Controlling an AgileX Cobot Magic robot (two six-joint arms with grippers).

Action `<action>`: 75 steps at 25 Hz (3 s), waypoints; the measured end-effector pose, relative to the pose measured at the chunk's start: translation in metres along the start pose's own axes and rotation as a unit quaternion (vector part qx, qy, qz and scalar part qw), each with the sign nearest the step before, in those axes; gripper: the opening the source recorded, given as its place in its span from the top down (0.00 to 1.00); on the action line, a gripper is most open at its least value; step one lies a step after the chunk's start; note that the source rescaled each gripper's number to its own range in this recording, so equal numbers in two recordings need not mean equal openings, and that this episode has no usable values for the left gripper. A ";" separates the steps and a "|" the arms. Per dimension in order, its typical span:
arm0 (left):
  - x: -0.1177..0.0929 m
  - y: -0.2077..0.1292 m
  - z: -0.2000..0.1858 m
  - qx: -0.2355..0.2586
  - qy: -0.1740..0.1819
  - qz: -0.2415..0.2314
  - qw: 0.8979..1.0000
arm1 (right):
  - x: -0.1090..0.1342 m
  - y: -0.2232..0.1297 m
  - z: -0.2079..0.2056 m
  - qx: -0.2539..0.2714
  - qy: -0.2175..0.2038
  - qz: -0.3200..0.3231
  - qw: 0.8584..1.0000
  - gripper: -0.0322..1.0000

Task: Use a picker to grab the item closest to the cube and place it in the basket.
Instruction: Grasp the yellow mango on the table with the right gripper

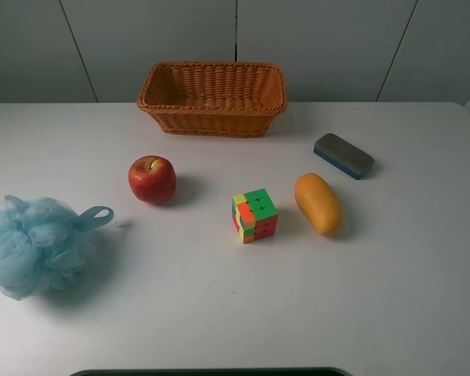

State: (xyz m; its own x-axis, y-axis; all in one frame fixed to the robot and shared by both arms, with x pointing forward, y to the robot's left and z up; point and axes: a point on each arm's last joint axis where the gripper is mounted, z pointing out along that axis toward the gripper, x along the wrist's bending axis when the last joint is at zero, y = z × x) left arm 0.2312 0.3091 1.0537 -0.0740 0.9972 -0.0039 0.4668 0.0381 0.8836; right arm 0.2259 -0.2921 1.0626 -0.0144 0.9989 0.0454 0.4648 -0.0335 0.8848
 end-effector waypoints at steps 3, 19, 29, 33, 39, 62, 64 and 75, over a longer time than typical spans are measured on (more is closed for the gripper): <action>0.000 0.000 0.000 0.000 0.000 0.000 1.000 | 0.000 0.025 -0.011 -0.002 -0.005 -0.010 1.000 0.00; 0.000 0.000 0.000 -0.001 0.000 0.000 1.000 | -0.003 0.205 0.091 0.177 -0.003 -0.126 0.976 0.00; 0.000 0.000 0.000 -0.001 0.000 0.000 1.000 | 0.044 0.184 0.205 0.331 0.100 -0.171 0.923 0.00; 0.000 0.000 0.000 -0.001 0.000 0.000 1.000 | 0.053 0.170 0.236 0.378 0.122 -0.155 0.905 0.00; 0.000 0.000 0.000 -0.001 0.000 0.000 1.000 | 0.078 0.139 0.278 0.447 0.143 -0.163 0.868 0.00; 0.000 0.000 0.000 -0.001 0.000 0.003 1.000 | 0.108 0.000 0.357 0.507 0.133 -0.158 0.837 0.00; 0.000 0.000 0.000 -0.001 0.000 0.004 1.000 | 0.107 -0.009 0.363 0.511 0.130 -0.159 0.834 0.00; 0.000 0.000 0.000 -0.001 0.000 0.004 1.000 | 0.107 -0.024 0.375 0.516 0.127 -0.160 0.832 0.13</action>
State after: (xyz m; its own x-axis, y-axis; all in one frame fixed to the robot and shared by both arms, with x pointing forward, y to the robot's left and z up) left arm 0.2312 0.3091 1.0539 -0.0701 0.9975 0.0032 0.4657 0.0299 0.8844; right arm 0.5448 -0.1717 0.8721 -0.4084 0.9077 0.0966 0.9123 0.4095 0.0082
